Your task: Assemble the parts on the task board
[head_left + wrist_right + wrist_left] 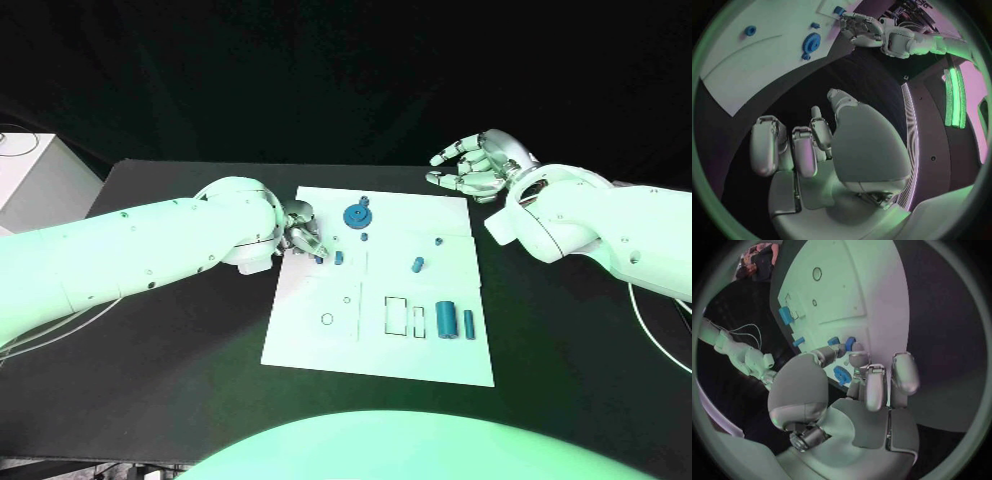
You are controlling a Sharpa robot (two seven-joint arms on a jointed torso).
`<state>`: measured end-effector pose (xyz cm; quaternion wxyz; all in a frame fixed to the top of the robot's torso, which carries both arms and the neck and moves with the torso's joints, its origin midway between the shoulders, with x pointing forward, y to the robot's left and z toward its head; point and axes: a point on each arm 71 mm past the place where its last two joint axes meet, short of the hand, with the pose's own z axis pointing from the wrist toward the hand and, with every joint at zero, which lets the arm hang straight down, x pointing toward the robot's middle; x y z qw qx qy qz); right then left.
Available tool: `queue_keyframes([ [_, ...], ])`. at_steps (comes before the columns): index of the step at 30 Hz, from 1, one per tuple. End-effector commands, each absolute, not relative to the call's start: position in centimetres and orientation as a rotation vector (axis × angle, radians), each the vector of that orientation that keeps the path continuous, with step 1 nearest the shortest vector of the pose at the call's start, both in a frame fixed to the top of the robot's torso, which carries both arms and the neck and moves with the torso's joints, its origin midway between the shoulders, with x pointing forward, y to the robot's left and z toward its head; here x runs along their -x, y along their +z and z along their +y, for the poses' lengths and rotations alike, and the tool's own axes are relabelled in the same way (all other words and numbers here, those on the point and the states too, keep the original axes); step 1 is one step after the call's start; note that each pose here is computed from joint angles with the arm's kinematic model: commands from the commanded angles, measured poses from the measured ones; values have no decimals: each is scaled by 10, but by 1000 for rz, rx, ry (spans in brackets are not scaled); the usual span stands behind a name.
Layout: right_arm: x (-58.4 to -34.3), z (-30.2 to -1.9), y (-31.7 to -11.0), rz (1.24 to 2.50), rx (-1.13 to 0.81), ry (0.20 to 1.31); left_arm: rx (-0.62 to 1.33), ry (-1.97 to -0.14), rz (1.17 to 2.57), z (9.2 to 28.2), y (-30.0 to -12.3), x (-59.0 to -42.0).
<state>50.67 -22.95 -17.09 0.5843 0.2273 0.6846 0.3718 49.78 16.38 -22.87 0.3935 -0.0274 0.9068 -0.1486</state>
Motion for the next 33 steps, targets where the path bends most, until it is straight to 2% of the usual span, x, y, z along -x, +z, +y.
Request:
queue_keyframes([
  [1, -506, -228, -171, 1602, -513, 881, 65, -400, 2330, 159, -235, -493],
  [33, -506, -230, -171, 1598, -515, 878, 74, -383, 2309, 170, -233, -493],
])
